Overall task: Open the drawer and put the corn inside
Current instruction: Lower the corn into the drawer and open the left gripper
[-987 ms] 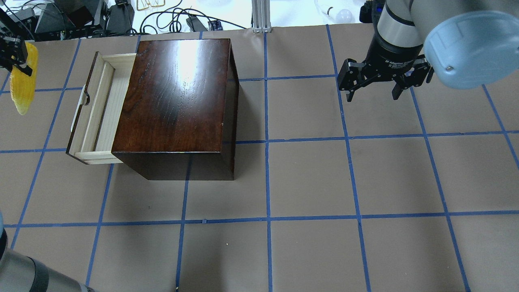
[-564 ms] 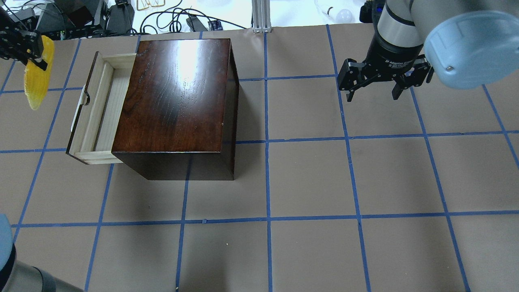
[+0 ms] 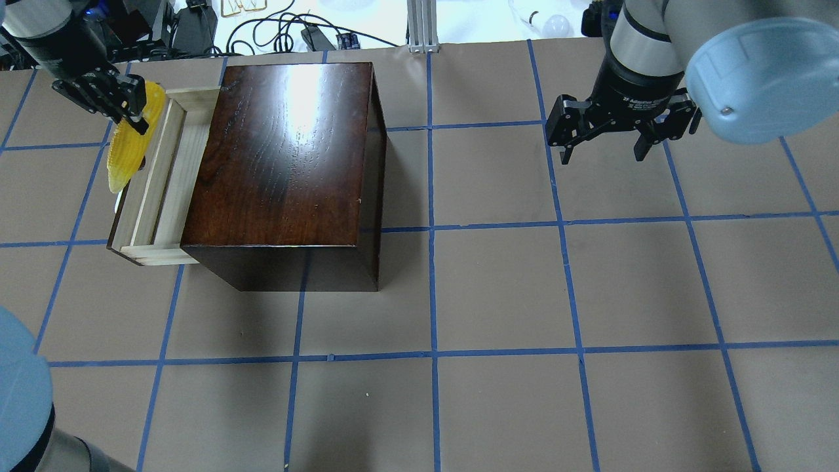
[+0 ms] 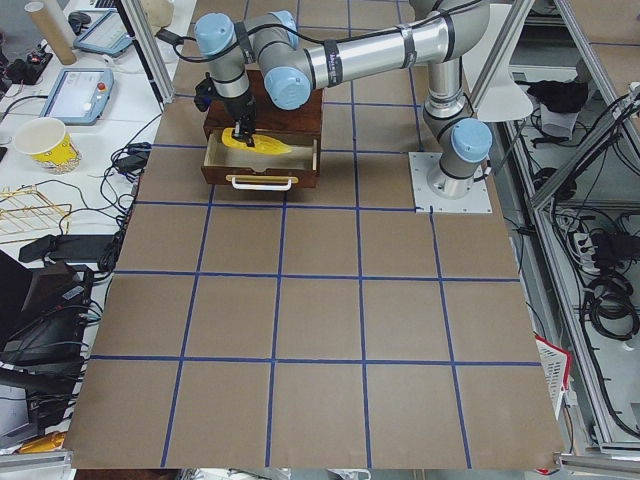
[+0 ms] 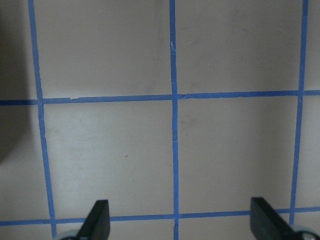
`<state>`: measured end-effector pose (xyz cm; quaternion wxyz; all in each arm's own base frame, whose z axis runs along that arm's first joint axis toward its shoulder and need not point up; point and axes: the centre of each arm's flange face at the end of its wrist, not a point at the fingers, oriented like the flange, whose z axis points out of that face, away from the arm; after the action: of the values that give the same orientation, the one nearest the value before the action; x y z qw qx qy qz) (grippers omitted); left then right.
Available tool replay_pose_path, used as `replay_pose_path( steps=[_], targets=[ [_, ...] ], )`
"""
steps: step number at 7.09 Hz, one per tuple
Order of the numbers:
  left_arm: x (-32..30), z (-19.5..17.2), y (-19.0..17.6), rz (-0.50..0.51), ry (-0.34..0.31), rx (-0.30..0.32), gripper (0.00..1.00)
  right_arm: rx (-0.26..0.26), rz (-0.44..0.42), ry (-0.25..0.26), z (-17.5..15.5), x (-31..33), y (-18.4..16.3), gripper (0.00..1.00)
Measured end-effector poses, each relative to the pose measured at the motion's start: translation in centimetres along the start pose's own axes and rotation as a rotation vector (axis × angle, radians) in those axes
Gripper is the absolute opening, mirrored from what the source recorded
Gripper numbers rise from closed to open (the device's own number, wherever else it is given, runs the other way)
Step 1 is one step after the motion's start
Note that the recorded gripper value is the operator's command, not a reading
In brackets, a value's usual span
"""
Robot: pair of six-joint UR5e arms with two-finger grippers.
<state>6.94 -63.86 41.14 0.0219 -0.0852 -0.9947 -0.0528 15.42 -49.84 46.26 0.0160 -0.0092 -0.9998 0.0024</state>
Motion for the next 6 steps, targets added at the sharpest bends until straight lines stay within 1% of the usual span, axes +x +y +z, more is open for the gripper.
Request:
replay_pose_path(
  steps=[1, 2, 4, 5, 6],
  targets=[
    [0.0, 1.2, -0.1, -0.001, 0.008, -0.007, 0.00, 0.000, 0.000, 0.000, 0.0, 0.0, 0.0, 1.00],
    [0.0, 2.1, -0.2, -0.002, 0.014, -0.014, 0.03, 0.000, 0.000, 0.000, 0.0, 0.0, 0.0, 1.00],
    [-0.2, 4.5, -0.6, 0.000, 0.034, -0.048, 0.03, -0.001, 0.000, 0.000, 0.0, 0.0, 0.0, 1.00],
    [-0.2, 5.5, -0.7, -0.001, 0.047, -0.054, 0.03, 0.000, 0.000, 0.000, 0.0, 0.0, 0.0, 1.00],
    [-0.1, 6.2, -1.1, -0.006, 0.068, -0.048, 0.03, 0.000, 0.000, 0.000, 0.0, 0.0, 0.0, 1.00]
  ],
)
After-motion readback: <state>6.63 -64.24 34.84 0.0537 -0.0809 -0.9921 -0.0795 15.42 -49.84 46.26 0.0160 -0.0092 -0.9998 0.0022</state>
